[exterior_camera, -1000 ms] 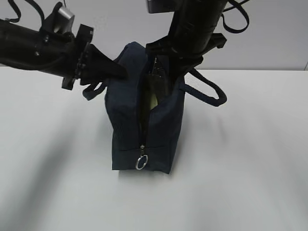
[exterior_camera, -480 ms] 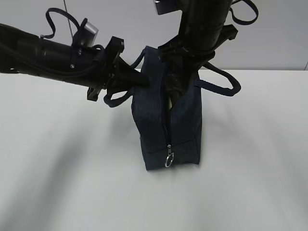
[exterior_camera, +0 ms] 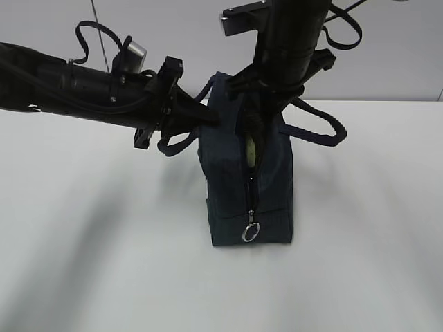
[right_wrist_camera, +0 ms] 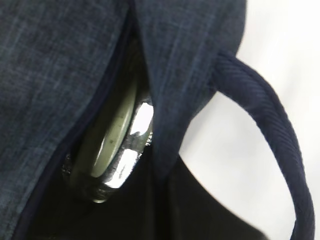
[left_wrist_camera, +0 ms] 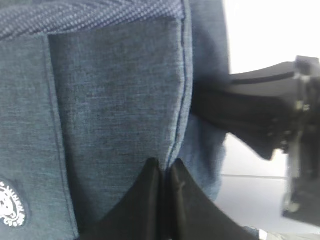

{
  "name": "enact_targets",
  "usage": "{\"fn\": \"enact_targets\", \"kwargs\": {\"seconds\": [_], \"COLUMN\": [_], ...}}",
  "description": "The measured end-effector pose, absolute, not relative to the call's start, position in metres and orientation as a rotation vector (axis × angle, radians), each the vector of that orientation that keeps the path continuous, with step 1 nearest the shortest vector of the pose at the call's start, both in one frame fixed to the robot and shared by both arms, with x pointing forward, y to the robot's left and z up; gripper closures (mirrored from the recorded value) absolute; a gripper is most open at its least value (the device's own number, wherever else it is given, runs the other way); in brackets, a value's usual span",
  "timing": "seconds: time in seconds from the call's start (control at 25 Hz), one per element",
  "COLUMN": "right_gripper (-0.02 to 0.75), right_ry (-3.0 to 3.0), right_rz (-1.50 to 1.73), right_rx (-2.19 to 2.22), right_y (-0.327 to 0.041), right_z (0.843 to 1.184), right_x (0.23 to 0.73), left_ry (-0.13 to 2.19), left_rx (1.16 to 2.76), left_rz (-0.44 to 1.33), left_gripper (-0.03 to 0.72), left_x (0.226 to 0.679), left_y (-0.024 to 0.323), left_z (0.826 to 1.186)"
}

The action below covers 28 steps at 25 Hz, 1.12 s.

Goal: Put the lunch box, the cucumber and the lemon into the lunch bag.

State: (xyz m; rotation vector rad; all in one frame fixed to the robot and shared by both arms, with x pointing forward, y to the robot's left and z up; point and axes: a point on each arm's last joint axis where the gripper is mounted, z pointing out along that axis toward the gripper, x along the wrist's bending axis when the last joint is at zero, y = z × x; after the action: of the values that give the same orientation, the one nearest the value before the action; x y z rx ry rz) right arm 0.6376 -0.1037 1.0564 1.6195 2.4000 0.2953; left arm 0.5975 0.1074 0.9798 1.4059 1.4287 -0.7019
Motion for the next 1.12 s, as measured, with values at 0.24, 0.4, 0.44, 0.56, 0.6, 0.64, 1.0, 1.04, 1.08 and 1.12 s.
{"fn": "enact_targets", "kwargs": {"seconds": [0.24,0.4,0.44,0.56,0.6,0.64,1.0,1.04,1.08,1.12], "right_gripper": [0.737,0.734,0.729,0.671,0.633,0.591,0.366,0.364,0.363,0.362], "right_ry": [2.402,2.394,2.394,2.392,2.392,2.392,2.392,2.392,2.392,2.392], "right_rz": [0.289,0.291,0.291,0.291,0.291,0.293,0.291,0.291,0.291,0.291], "right_rx": [1.645,1.657,1.657,1.660,1.660,1.659,1.660,1.660,1.660,1.660], "right_y": [-0.1016,-0.1016,-0.1016,-0.1016,-0.1016,-0.1015,-0.1014,-0.1014,-0.1014,-0.1014], "right_z": [1.0496,1.0496,1.0496,1.0496,1.0496,1.0497,1.0491,1.0491,1.0491,1.0491], "right_x": [0.6402,0.6402,0.6402,0.6402,0.6402,0.6403,0.6405,0.6405,0.6405,0.6405], "left_ry": [1.415,1.416,1.416,1.413,1.412,1.412,1.386,1.381,1.373,1.369], "left_rx": [1.418,1.420,1.420,1.420,1.420,1.420,1.456,1.462,1.469,1.469], "left_rz": [-0.691,-0.691,-0.691,-0.693,-0.692,-0.692,-0.715,-0.720,-0.731,-0.737], "left_gripper": [0.696,0.696,0.696,0.694,0.693,0.693,0.593,0.567,0.535,0.506], "left_x": [0.6013,0.6014,0.6014,0.6016,0.6018,0.6018,0.5986,0.5979,0.5969,0.5968], "left_y": [0.1062,0.1062,0.1062,0.1059,0.1059,0.1059,0.1052,0.1050,0.1047,0.1058], "left_z": [0.9808,0.9800,0.9800,0.9806,0.9808,0.9808,0.9809,0.9809,0.9811,0.9814]}}
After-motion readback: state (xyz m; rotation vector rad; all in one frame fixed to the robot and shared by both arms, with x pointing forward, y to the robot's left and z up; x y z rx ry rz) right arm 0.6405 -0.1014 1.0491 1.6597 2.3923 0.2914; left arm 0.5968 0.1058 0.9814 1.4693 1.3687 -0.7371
